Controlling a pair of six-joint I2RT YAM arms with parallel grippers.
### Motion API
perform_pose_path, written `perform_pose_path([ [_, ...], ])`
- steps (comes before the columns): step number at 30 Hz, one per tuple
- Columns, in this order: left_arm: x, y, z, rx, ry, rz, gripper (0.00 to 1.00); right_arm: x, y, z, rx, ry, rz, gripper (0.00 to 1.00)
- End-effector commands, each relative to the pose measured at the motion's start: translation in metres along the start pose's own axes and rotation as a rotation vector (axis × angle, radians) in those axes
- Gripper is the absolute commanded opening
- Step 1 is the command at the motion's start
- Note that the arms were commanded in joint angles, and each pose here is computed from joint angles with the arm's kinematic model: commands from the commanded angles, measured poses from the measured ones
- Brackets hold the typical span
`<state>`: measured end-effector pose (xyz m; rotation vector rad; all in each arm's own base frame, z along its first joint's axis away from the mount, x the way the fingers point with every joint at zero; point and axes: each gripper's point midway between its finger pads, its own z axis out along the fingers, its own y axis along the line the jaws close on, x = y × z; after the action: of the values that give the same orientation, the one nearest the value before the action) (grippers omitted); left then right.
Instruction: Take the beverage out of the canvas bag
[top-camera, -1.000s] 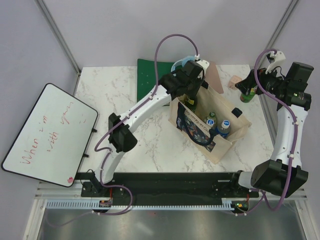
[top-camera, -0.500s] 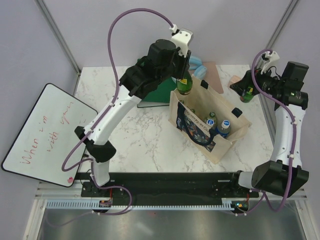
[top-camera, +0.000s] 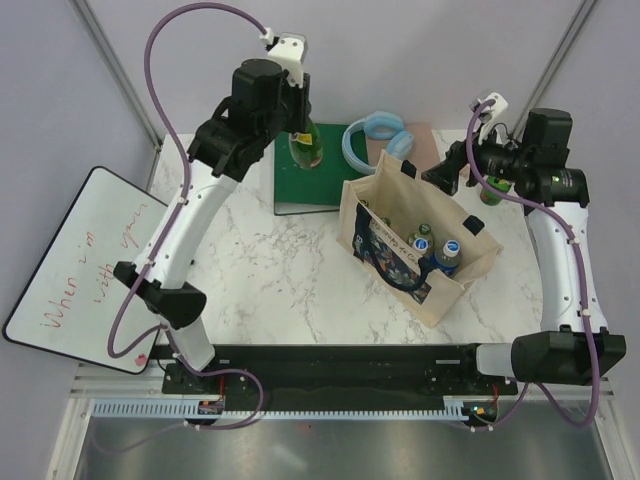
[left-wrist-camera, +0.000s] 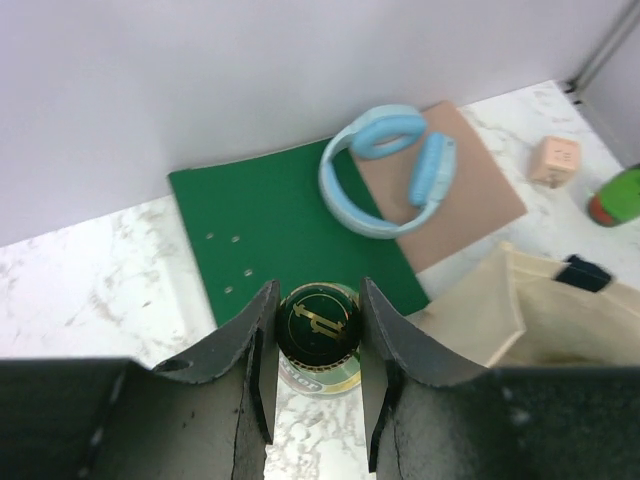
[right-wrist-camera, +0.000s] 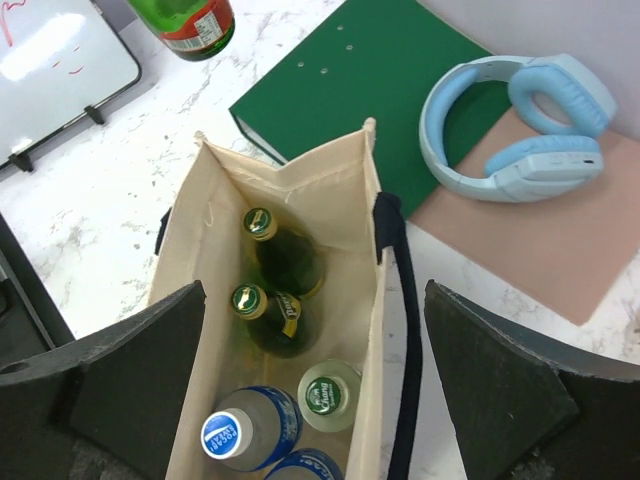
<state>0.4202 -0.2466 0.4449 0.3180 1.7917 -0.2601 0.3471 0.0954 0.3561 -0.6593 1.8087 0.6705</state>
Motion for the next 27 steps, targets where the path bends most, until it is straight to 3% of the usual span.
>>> perform_pose_path([
  [1,-0.061,0.063,-0.040,-0.121,-0.250,-0.093,0.02,-0.006,0.011,0.008,-0.035,0.002,-0.063,0.98],
  [2,-0.037,0.071,-0.028,-0.143,-0.200,-0.084,0.02,-0.005,0.013,0.009,-0.039,0.004,-0.065,0.98],
  [6,-0.018,0.115,-0.021,-0.250,-0.243,-0.109,0.02,-0.001,0.018,0.015,-0.054,0.017,-0.069,0.98],
  [16,0.071,0.204,0.021,-0.440,-0.207,-0.152,0.02,0.019,0.035,0.029,-0.108,0.061,-0.070,0.98],
  [27,0.092,0.244,0.090,-0.473,-0.205,-0.214,0.02,0.035,0.039,0.035,-0.108,0.098,-0.068,0.98],
])
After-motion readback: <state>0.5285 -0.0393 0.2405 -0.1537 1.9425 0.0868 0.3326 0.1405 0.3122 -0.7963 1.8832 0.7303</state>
